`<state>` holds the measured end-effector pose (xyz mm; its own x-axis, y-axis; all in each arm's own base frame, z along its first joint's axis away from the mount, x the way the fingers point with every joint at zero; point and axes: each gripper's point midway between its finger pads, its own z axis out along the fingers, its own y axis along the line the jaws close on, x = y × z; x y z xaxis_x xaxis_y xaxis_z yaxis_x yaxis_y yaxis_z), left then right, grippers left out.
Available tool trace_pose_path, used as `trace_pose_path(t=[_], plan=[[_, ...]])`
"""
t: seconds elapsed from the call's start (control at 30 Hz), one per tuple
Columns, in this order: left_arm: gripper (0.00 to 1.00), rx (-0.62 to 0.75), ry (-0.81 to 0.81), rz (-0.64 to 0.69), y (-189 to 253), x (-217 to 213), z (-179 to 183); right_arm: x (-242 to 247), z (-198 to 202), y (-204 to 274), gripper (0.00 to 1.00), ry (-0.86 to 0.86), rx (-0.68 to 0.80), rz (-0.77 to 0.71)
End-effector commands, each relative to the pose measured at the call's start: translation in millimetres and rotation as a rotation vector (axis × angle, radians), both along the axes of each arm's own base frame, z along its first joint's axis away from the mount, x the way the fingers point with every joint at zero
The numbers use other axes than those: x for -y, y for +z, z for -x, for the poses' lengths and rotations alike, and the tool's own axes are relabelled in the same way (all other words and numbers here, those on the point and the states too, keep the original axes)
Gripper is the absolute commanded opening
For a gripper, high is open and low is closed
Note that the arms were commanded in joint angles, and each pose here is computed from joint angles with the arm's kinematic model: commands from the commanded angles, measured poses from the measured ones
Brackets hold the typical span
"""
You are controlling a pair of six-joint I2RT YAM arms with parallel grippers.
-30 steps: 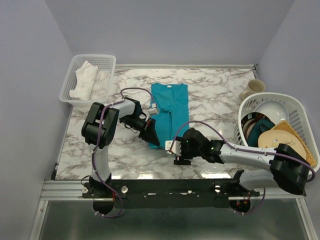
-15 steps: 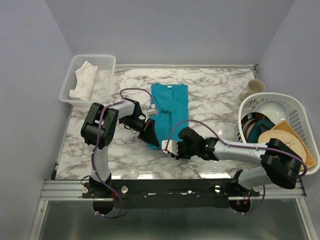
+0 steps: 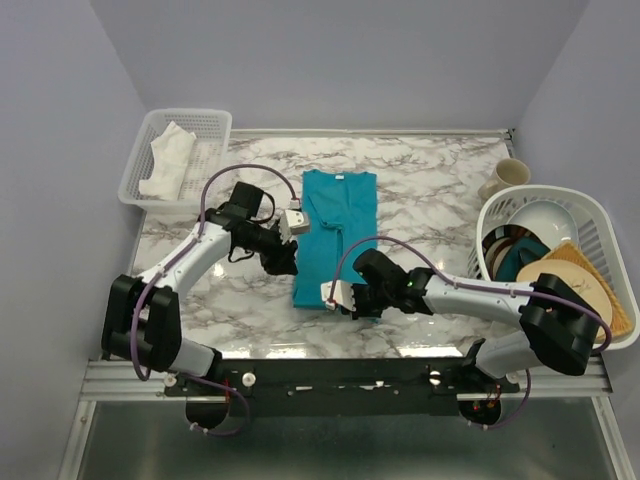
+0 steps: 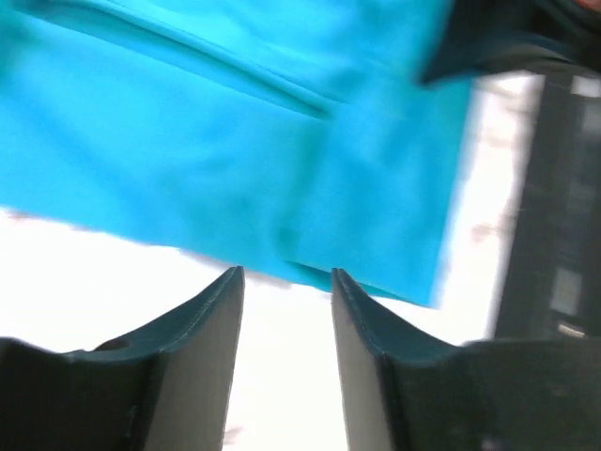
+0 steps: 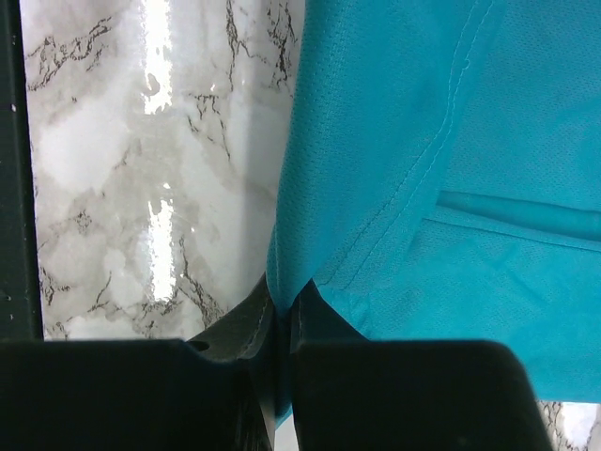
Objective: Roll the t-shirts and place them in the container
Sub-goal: Roll the T-shirt to the center of the board.
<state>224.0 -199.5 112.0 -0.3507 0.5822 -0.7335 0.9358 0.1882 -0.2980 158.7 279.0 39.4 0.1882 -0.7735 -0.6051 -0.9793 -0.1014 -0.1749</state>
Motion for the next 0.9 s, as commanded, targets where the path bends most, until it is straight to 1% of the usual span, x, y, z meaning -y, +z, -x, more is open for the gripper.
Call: trace_pose_path(t=[0.0,0.03,0.07,0.1,0.13,0.17,0.2,0.23,0.27,0.3,0.33,0.4,0.47,0.5,0.57,0.6,0.63,0.67,0.7,0.73,0.87], plan=[[0.59,0.311,0.102,-0.045,19,-12,-46,-5,6,4,0.13,0.048,-0.042,-0.007],[0.64,0.373,0.076,-0.019,23,-15,-31,-5,6,4,0.13,0.051,-0.042,-0.006],[0.80,0.419,0.061,0.000,25,-16,-24,-4,8,3,0.13,0.059,-0.045,-0.001],[0.85,0.532,0.055,0.047,43,-14,-20,-2,8,2,0.13,0.058,-0.046,0.002],[0.88,0.541,0.015,0.047,24,-14,-3,0,9,2,0.13,0.057,-0.047,0.005],[0.91,0.573,-0.006,0.061,22,-13,4,1,10,2,0.13,0.059,-0.047,0.006],[0.92,0.644,-0.032,0.104,32,-9,11,3,11,2,0.13,0.056,-0.049,0.007],[0.92,0.637,-0.059,0.099,12,-11,23,6,14,-1,0.13,0.059,-0.060,0.015],[0.93,0.667,-0.107,0.116,9,-4,32,7,15,-1,0.13,0.055,-0.065,0.015],[0.93,0.715,-0.138,0.134,11,0,37,10,17,-2,0.13,0.056,-0.073,0.022],[0.93,0.706,-0.189,0.150,0,3,50,13,19,-4,0.13,0.058,-0.077,0.026],[0.91,0.739,-0.281,0.189,-2,17,67,15,20,-6,0.13,0.050,-0.079,0.032],[0.87,0.743,-0.325,0.173,-16,22,76,18,21,-8,0.13,0.051,-0.085,0.034],[0.86,0.770,-0.382,0.183,-16,30,85,17,21,-8,0.13,0.050,-0.083,0.032],[0.86,0.792,-0.369,0.160,-22,34,82,18,22,-9,0.13,0.048,-0.087,0.031],[0.86,0.836,-0.368,0.182,-17,41,80,19,22,-9,0.13,0.045,-0.089,0.032],[0.86,0.835,-0.378,0.166,-25,43,81,18,22,-8,0.13,0.046,-0.088,0.029],[0.84,0.851,-0.366,0.126,-29,42,77,18,22,-8,0.13,0.050,-0.086,0.027],[0.82,0.878,-0.362,0.125,-27,46,73,18,21,-8,0.13,0.051,-0.085,0.029],[0.81,0.874,-0.367,0.115,-30,50,74,18,22,-8,0.13,0.053,-0.085,0.028],[0.68,0.882,-0.380,0.067,-36,58,73,16,21,-4,0.13,0.058,-0.078,0.016]])
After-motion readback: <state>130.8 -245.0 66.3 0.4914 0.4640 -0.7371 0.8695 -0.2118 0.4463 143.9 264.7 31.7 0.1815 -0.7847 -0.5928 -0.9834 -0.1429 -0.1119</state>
